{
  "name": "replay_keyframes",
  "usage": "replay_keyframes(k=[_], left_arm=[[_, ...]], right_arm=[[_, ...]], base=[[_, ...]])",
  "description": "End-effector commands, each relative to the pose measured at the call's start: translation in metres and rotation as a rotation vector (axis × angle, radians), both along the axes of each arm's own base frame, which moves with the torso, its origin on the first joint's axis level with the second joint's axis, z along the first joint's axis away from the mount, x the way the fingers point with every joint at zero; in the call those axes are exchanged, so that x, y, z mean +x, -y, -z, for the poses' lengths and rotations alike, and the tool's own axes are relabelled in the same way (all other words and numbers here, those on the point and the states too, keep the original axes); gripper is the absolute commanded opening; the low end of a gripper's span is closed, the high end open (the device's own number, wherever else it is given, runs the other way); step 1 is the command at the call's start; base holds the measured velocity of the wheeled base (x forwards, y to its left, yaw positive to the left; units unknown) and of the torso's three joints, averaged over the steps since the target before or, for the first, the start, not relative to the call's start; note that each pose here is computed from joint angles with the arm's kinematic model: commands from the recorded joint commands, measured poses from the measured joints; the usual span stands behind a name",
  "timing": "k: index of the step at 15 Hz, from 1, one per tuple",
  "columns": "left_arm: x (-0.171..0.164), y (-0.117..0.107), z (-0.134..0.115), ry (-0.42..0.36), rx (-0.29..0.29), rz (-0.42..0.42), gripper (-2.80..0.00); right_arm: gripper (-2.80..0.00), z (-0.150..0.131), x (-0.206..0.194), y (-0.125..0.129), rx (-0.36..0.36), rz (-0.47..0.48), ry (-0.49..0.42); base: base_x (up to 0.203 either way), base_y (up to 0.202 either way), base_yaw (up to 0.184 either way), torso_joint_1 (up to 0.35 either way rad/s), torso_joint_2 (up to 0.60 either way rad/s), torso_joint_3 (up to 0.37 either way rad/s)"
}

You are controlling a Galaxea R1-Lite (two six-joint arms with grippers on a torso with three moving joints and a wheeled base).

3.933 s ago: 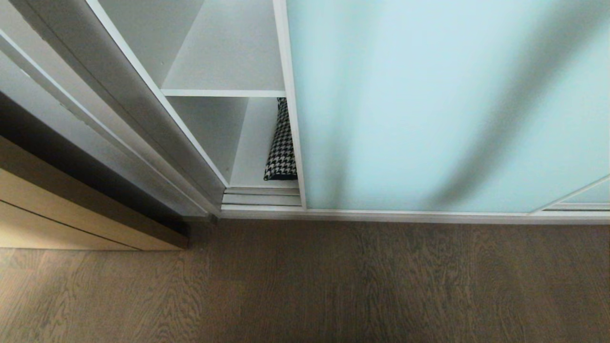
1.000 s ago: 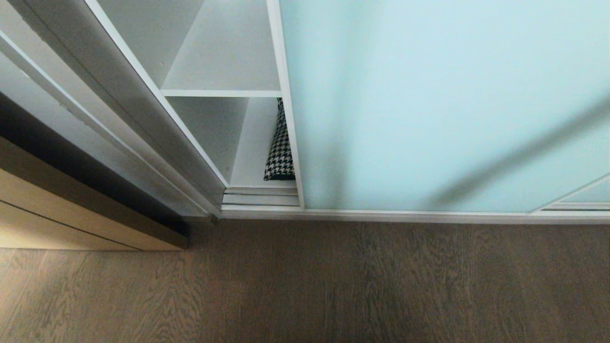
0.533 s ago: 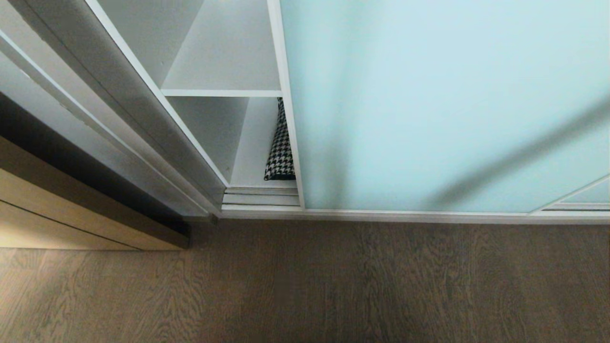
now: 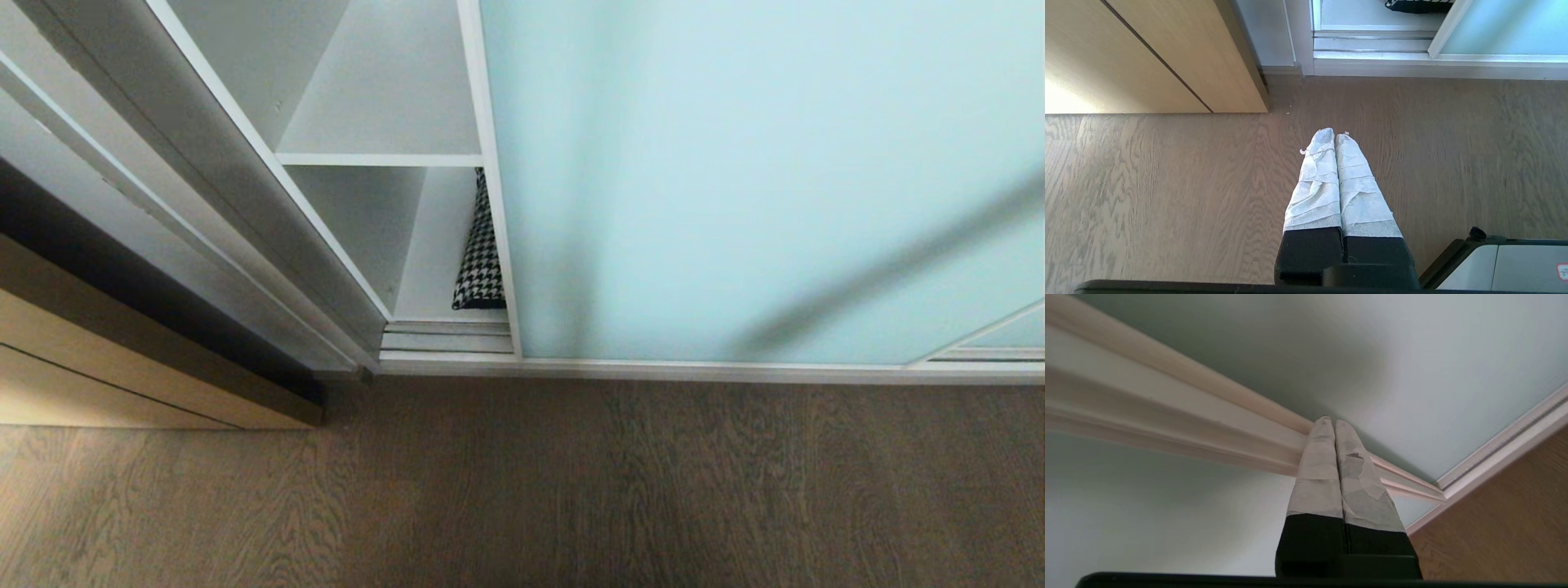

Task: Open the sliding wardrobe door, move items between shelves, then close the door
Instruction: Close the door

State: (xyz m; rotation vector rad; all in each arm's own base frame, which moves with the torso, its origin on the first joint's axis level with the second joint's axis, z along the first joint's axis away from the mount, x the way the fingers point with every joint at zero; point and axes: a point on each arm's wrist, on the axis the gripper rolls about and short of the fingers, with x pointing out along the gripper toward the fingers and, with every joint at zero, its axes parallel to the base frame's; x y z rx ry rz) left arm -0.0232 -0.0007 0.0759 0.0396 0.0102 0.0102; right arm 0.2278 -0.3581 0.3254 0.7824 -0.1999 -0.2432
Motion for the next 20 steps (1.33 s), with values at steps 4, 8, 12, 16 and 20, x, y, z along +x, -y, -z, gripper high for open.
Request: replay_keyframes(k=[4,8,12,16,20], left_arm=[[0.0,0.0,0.0,-0.001,0.0,0.0,-2.8],[0.0,0.0,0.0,-0.001,0.0,0.0,-2.8],[0.0,0.0,0.0,0.001,0.0,0.0,-2.8],[0.0,0.0,0.0,-0.001,0.0,0.0,-2.8],[0.0,0.0,0.0,0.001,0.0,0.0,-2.8]], right_arm=[[-2.8,0.007,0.005,0.005,0.005,-0.01,0.005],[-2.8,0.005,0.014,-0.003,0.008,-0.037,0.005],[-2.8,0.002,0.016,-0.012,0.014,-0.051,0.002],[-2.8,-0.004,0.013,-0.024,0.025,-0.064,-0.004],[-2.8,-0.011,0.01,-0.043,0.027,-0.086,-0.006]], base=[[0.0,0.0,0.0,0.0,0.0,0.0],[0.0,0.0,0.0,0.0,0.0,0.0],[0.0,0.0,0.0,0.0,0.0,0.0],[0.0,0.0,0.0,0.0,0.0,0.0],[0.0,0.0,0.0,0.0,0.0,0.0]])
